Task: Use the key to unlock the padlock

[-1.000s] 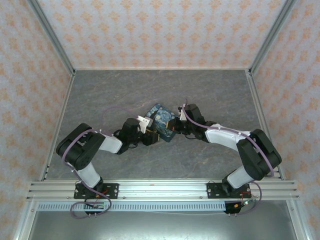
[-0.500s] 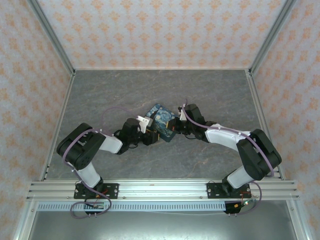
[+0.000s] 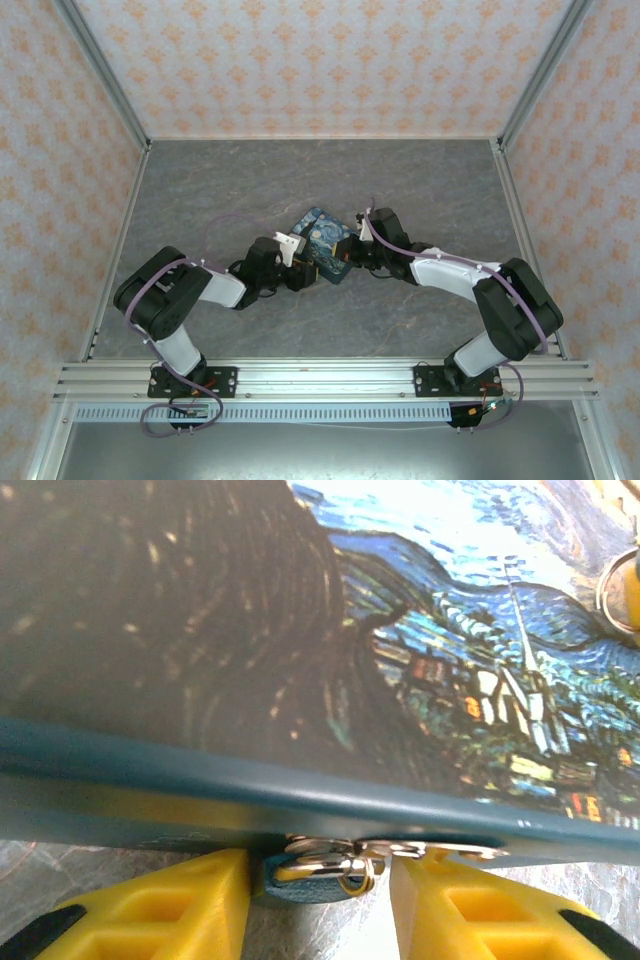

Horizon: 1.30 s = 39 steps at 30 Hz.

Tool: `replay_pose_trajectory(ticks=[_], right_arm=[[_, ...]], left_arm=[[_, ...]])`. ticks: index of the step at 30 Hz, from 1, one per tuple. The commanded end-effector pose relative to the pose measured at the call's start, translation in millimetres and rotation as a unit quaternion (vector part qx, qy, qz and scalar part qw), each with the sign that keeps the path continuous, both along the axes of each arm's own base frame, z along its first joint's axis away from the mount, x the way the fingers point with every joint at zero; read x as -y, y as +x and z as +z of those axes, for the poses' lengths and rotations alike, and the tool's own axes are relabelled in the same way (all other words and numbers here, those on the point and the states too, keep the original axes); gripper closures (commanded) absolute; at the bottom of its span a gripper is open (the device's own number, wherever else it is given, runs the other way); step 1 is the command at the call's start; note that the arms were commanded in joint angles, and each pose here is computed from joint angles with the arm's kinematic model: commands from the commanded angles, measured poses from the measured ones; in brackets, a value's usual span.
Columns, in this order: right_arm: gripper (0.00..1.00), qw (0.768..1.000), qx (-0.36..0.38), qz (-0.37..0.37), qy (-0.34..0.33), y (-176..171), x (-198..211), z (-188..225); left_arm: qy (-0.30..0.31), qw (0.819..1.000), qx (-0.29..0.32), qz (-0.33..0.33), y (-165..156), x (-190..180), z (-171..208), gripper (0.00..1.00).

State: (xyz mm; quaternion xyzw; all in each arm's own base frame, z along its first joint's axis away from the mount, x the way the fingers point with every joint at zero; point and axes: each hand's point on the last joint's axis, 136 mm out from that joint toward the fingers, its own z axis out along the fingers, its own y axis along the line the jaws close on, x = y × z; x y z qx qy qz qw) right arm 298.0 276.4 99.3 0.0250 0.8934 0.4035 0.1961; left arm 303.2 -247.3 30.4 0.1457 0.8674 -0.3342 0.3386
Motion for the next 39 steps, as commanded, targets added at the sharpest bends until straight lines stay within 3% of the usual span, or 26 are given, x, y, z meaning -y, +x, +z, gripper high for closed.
replay_pose_trajectory(ticks=[1, 22, 29, 39], right_arm=[[1.0, 0.999, -0.011, -0.012, -0.028, -5.1, 10.4, -12.7], [1.0, 0.999, -0.013, -0.013, -0.026, -6.4, 10.9, -13.2], [1.0, 1.0, -0.008, -0.011, -0.021, -4.7, 9.1, -9.1], [1.0, 0.999, 0.033, -0.019, -0.001, 5.1, 8.7, 23.1]], left_arm=[[0.03, 0.999, -0.015, -0.01, -13.3, -0.6, -10.5, 0.59], [0.024, 0.999, -0.023, 0.005, -5.6, 8.2, -11.2, 0.61], [0.024, 0.999, -0.039, 0.021, -0.7, 8.5, -16.3, 0.69], [0.004, 0.998, -0.051, 0.044, 2.8, 9.0, 1.8, 0.72]])
